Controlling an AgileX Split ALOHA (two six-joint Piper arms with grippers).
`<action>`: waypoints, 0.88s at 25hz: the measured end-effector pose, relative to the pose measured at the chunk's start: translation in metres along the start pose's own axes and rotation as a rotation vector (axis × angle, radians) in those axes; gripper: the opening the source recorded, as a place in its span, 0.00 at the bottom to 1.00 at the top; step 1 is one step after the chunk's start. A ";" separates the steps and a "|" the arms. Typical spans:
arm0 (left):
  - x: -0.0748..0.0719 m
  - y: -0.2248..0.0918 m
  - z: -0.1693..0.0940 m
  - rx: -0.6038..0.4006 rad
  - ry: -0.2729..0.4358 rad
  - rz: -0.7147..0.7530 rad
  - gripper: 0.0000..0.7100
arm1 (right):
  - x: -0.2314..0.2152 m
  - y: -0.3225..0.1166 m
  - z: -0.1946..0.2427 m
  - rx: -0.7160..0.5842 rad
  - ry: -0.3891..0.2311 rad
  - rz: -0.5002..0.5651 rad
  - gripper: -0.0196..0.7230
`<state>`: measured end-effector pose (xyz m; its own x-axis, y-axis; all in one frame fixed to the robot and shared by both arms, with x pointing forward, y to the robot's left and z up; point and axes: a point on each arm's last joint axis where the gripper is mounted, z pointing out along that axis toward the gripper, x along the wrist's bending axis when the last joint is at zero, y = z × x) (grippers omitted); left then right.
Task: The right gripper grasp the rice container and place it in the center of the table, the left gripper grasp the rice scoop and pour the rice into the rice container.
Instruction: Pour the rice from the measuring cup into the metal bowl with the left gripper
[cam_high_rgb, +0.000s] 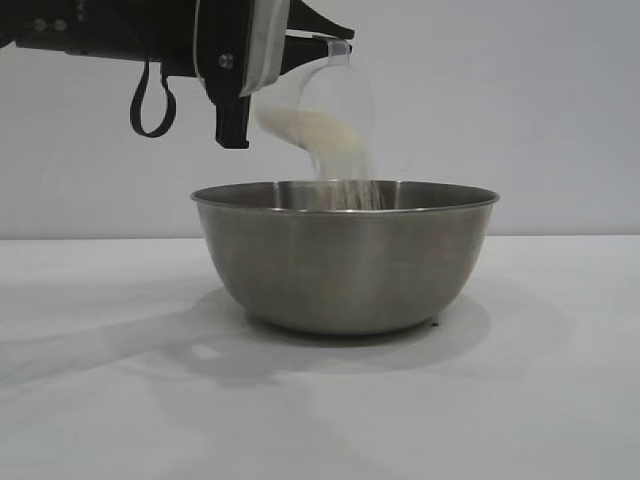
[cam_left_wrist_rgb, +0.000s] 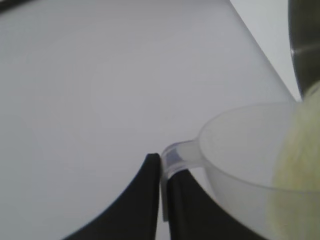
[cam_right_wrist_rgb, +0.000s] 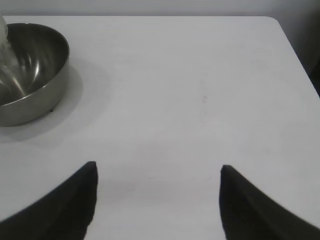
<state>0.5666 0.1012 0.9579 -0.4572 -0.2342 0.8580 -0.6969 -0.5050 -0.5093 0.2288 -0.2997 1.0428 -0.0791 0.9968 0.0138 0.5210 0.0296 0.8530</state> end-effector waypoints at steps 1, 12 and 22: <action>0.000 0.000 0.000 -0.002 0.000 0.023 0.00 | 0.000 0.000 0.000 0.000 0.000 0.000 0.62; 0.001 0.002 0.000 -0.022 0.009 0.232 0.00 | 0.000 0.000 0.000 0.000 0.000 0.000 0.62; 0.002 0.009 0.000 -0.089 0.038 0.390 0.00 | 0.000 0.000 0.000 0.000 0.000 0.000 0.62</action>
<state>0.5596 0.0967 0.9552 -0.7158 -0.3620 0.5971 -0.5116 -0.3100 -0.8013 0.2288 -0.2997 1.0428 -0.0791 0.9968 0.0138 0.5210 0.0296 0.8530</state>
